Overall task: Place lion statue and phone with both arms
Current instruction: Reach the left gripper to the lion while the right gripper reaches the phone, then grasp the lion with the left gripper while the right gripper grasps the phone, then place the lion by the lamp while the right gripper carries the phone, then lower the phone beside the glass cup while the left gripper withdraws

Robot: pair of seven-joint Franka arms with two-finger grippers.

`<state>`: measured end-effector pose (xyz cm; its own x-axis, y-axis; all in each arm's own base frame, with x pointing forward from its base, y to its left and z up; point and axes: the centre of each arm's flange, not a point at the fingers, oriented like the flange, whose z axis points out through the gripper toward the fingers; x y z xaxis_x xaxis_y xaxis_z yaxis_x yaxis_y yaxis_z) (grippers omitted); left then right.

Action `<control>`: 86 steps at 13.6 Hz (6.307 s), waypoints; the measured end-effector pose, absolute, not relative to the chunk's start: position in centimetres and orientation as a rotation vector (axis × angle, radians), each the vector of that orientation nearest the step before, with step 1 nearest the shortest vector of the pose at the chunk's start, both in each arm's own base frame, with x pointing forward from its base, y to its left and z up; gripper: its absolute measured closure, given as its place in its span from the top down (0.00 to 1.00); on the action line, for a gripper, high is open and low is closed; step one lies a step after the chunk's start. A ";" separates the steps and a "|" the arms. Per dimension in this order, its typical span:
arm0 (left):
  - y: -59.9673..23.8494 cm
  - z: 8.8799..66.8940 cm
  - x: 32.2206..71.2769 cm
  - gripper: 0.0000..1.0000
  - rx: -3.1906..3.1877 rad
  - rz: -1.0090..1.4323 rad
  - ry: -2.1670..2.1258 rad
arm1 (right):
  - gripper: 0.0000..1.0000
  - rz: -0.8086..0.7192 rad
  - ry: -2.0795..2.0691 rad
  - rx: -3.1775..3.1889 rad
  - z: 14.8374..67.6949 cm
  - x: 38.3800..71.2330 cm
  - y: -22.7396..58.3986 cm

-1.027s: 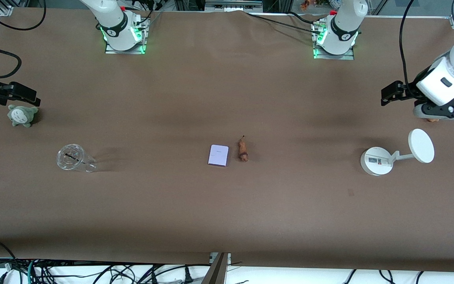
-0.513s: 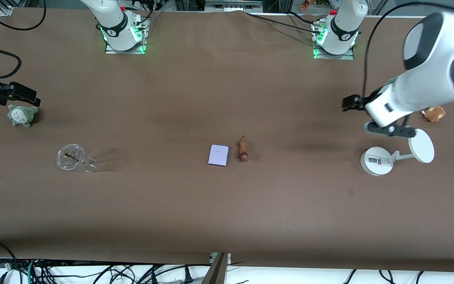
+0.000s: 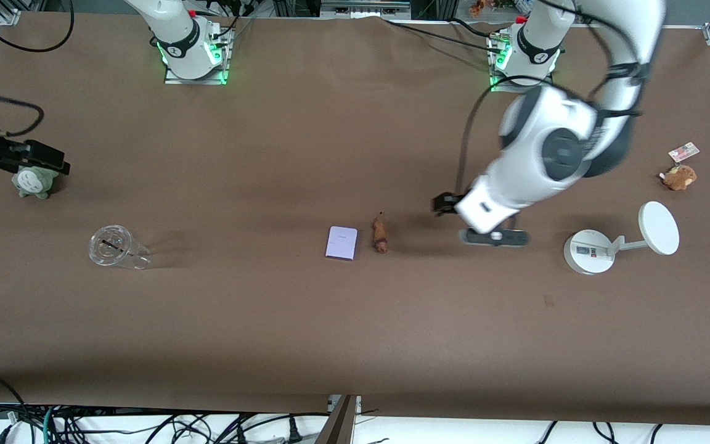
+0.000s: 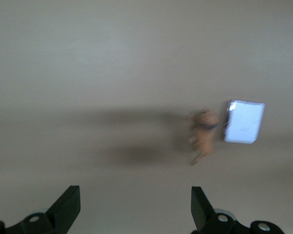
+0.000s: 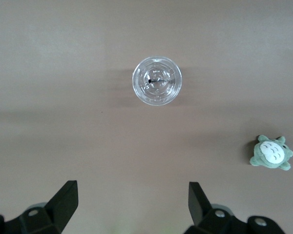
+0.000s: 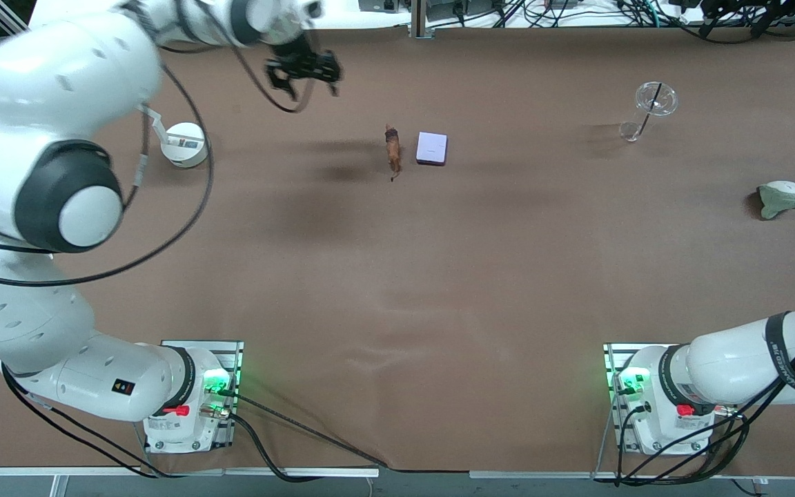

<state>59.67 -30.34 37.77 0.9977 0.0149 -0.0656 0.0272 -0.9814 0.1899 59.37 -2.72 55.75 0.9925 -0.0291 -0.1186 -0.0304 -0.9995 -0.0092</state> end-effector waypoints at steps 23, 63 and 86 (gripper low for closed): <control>-40.9 27.7 56.5 0.35 3.134 0.096 0.043 | 1.00 -0.039 0.196 -3.135 31.1 66.4 24.3; -1.4 25.8 64.5 1.00 3.115 -0.259 -0.051 | 0.84 -0.191 0.329 -3.071 17.6 57.1 48.4; -1.3 60.0 58.4 1.00 3.201 -0.060 -0.052 | 0.84 0.215 0.060 -3.178 19.0 67.4 10.7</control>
<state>58.44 -1.33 60.02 0.9988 -0.0315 -0.0384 -0.0338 -0.9977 -0.0593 67.35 10.75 18.98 0.9901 -0.0408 -0.1340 -0.0348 -0.9983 0.0468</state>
